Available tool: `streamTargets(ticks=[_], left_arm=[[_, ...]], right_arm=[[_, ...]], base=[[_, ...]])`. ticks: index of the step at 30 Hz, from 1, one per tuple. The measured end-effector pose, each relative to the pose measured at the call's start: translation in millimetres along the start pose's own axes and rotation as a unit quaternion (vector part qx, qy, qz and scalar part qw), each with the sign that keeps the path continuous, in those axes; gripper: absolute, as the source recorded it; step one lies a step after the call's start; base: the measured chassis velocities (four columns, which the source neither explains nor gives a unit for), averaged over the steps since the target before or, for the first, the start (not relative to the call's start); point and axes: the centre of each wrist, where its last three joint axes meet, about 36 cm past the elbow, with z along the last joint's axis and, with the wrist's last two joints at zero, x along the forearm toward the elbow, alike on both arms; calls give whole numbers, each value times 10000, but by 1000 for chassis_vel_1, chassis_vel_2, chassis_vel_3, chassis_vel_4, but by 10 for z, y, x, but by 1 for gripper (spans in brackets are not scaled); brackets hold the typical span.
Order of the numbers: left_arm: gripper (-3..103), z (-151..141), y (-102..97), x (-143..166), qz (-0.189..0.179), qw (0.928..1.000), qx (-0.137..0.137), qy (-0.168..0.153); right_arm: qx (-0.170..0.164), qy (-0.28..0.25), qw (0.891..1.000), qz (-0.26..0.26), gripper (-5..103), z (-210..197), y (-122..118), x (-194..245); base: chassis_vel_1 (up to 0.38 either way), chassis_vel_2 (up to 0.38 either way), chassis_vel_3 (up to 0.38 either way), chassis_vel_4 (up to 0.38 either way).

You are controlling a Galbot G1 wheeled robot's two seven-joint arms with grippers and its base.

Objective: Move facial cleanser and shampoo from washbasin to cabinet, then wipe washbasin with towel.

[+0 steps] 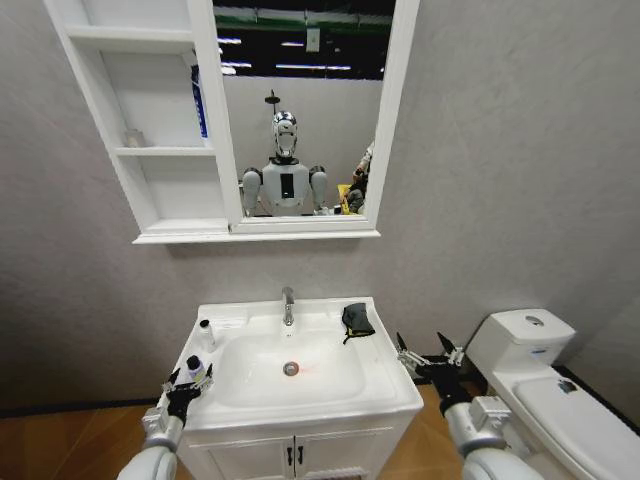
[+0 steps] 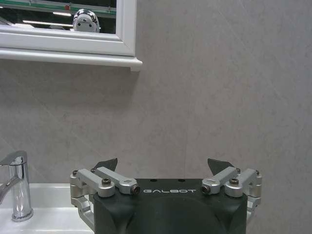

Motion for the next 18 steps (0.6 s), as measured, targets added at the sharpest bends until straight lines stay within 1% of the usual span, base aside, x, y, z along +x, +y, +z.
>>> streamTargets(ticks=[2,3,5,6,7,8,10,11,12,14,15,17,18], left_arm=[[103,4,2,-6,-26,10000,-5,2],[100,7,5,-17,-74,10000,-1,-3],[90,4,13,-34,-132,9999,9,-33],[90,4,13,-34,-132,9999,9,-33],[85,0,18,-37,-152,9999,12,-43],[85,0,18,-37,-152,9999,12,-43],[74,-2,24,-34,-160,9999,12,-49],[74,-2,24,-34,-160,9999,12,-49],[63,-4,25,-27,-161,9999,11,-58],[63,-2,27,-22,-164,9998,11,-75],[52,7,19,-15,-165,9998,28,-108],[52,9,12,-5,-164,9998,38,-112],[47,4,3,7,-162,9998,44,-120]], right_arm=[[0,2,10000,0,100,2,0,0],[0,2,10000,2,100,4,-1,-1],[0,4,10000,3,100,6,-1,-2],[0,4,10000,3,100,6,-1,-2],[-2,5,10000,2,100,8,0,-2],[-2,5,10000,2,100,8,0,-2],[-5,8,10000,-4,100,10,6,-3],[-5,8,10000,-4,100,10,6,-3],[-6,9,10000,-9,100,10,11,-3],[-7,9,10000,-12,100,10,14,-3],[-15,1,10000,-13,100,8,20,-7],[-19,0,10000,-10,100,7,22,-8],[-22,2,10000,-11,100,7,25,-8]], base=[[0,0,0,0],[0,0,0,0],[0,0,0,0],[0,0,0,0],[0,0,0,0],[0,0,0,0],[0,0,0,0],[0,0,0,0],[0,0,0,0],[0,0,0,0],[0,0,0,0],[0,0,0,0],[0,0,0,0]])
